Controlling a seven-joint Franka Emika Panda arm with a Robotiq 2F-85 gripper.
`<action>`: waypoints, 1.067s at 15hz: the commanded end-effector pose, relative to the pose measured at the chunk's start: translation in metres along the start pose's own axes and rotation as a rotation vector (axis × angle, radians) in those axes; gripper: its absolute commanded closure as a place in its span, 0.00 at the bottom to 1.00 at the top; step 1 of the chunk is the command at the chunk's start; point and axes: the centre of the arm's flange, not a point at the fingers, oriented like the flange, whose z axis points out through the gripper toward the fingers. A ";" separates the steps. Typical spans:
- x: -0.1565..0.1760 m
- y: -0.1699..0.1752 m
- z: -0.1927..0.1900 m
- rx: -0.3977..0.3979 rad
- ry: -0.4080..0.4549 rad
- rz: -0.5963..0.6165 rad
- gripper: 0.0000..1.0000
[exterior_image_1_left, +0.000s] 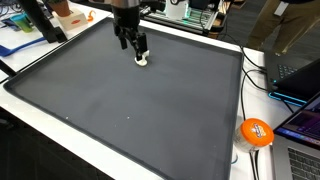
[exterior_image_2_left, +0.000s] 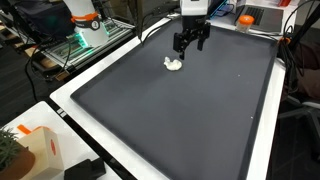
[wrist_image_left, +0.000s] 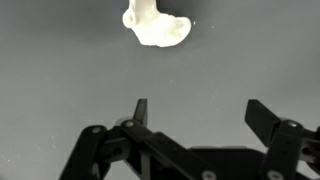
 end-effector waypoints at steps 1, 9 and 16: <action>0.006 0.001 0.000 0.014 0.022 0.019 0.00; 0.050 0.047 -0.006 0.009 -0.074 0.127 0.00; 0.026 0.070 0.026 0.029 -0.224 0.131 0.00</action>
